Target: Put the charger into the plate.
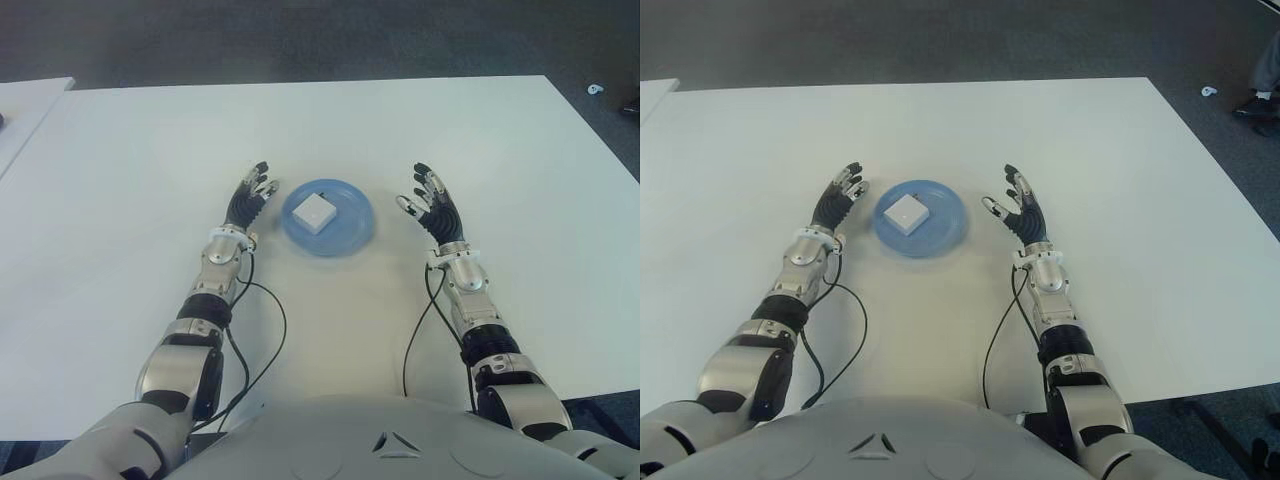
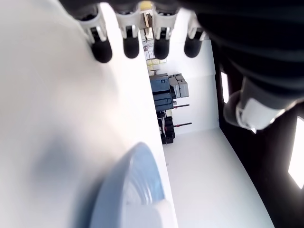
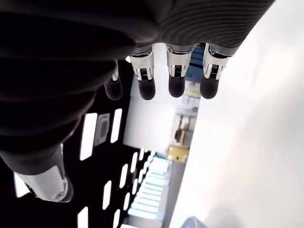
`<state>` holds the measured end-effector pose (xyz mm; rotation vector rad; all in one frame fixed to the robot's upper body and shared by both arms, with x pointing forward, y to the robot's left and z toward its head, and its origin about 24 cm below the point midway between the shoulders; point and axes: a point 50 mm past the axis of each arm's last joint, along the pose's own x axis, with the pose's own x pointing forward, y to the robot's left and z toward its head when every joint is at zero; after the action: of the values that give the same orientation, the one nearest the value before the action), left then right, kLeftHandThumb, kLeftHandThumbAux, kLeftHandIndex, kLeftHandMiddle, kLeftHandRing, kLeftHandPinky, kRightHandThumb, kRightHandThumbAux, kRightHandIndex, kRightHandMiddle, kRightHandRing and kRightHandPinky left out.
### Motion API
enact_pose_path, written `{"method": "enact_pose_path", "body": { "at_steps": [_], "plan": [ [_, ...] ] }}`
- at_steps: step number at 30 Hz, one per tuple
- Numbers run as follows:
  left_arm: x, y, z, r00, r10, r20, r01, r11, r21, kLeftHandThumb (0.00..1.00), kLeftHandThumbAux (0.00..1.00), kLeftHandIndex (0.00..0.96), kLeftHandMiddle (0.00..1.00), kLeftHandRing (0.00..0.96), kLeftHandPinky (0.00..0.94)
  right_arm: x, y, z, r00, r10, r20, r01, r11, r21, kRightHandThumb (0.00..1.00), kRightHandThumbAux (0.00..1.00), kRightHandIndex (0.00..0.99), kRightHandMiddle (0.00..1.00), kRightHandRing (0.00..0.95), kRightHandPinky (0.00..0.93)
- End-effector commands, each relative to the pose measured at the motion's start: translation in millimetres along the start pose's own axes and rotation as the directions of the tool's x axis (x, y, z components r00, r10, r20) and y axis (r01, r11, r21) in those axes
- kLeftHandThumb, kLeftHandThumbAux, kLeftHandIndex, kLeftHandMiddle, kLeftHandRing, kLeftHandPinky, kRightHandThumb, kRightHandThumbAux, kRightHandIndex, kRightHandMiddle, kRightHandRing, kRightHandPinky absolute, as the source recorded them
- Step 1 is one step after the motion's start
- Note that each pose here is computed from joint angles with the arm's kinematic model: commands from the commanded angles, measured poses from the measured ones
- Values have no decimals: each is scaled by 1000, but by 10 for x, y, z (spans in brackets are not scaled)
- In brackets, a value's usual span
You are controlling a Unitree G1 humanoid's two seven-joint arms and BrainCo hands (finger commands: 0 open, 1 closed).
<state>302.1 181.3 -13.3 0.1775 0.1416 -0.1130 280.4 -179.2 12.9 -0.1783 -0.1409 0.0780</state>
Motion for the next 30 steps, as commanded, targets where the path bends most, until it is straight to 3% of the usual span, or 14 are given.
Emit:
{"method": "enact_pose_path", "body": {
  "at_steps": [1,13,30],
  "plan": [
    [-106,4,-230,993,-21,-112,20,1000,-9,0,512,41,65,39,26,-90,2,-116,998,-8,-60,11,999,49,172,633,0,0,0,0],
    [-114,61,-260,991,-15,-132,16,1000,2,0,521,41,59,35,16,-244,120,-388,982,41,-183,-24,995,94,160,633,0,0,0,0],
    [-135,116,-297,989,-2,-149,5,1000,19,0,521,36,54,32,20,-210,89,-499,966,46,-254,-18,994,109,159,663,0,0,0,0]
  ]
}}
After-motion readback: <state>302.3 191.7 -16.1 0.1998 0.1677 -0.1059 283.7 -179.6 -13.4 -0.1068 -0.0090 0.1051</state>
